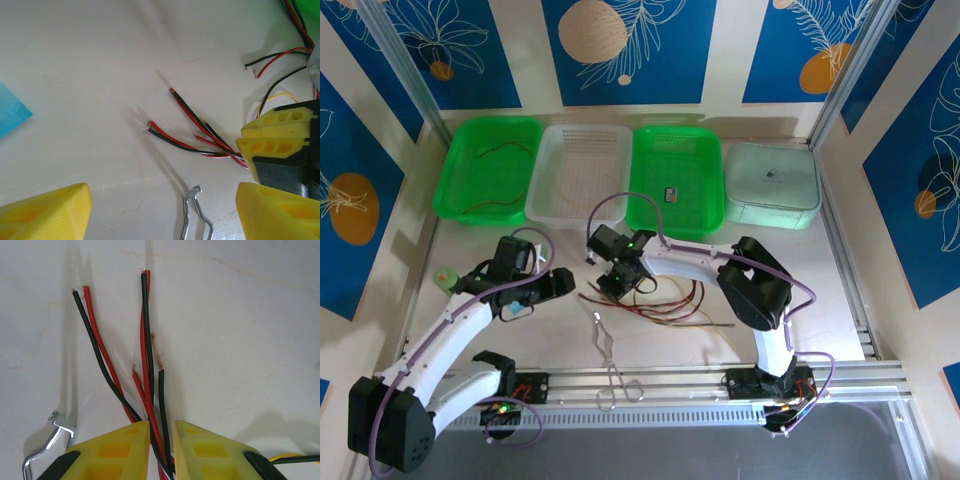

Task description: Untangle the cables

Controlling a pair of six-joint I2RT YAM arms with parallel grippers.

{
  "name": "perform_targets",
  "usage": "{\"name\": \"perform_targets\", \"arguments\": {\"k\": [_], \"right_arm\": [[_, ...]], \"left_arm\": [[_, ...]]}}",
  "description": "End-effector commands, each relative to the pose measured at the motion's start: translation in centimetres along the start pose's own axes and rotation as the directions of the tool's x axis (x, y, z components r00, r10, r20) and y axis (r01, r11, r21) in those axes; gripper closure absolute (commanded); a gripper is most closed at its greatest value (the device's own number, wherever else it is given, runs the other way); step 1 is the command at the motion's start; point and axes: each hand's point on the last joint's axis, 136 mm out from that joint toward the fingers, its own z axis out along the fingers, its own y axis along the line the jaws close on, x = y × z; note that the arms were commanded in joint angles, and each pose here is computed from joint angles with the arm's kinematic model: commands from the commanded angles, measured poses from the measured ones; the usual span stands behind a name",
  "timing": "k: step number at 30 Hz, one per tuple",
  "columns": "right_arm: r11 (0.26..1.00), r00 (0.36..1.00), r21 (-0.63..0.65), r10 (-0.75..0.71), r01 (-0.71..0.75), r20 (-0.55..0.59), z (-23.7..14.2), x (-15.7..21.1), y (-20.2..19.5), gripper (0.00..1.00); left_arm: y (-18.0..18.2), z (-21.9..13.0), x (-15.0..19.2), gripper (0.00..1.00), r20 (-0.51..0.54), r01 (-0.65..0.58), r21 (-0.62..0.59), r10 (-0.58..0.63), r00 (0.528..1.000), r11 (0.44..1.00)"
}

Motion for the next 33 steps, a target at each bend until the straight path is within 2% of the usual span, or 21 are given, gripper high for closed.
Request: {"name": "perform_targets", "arguments": {"k": [1,12,20,24,33], "right_arm": [[0.999,0.999,-0.038,-0.005,0.003,-0.042,1.1,0.5,0.3,0.79],[0.998,0.997,-0.067,-0.008,0.003,-0.073,1.8,1.4,1.0,0.73],[0.998,0.996,-0.066,-0.008,0.002,-0.087,2.4,1.7,0.9,0.73],[0.999,0.994,-0.041,-0.008,0.004,-0.106,2.6,2.0,0.5,0.81],[0.999,0.998,-0.038,-0.031,0.029,-0.062,1.1,1.3,0.6,0.97]], "left_arm": [[-0.7,-0.7,-0.4,0.24,-0.001,-0.004,0.023,0.004,1.000,1.000],[-0.6,-0.7,-0.4,0.24,-0.005,-0.004,0.019,0.004,1.000,1.000],[-0.6,-0.7,-0.3,0.24,-0.006,-0.006,0.016,0.006,1.000,1.000],[-0.6,-0.7,-0.3,0.24,-0.010,-0.005,0.017,0.005,1.000,1.000],[-0.9,-1.0,-0.5,0.24,-0.003,-0.007,0.021,0.007,1.000,1.000]]}}
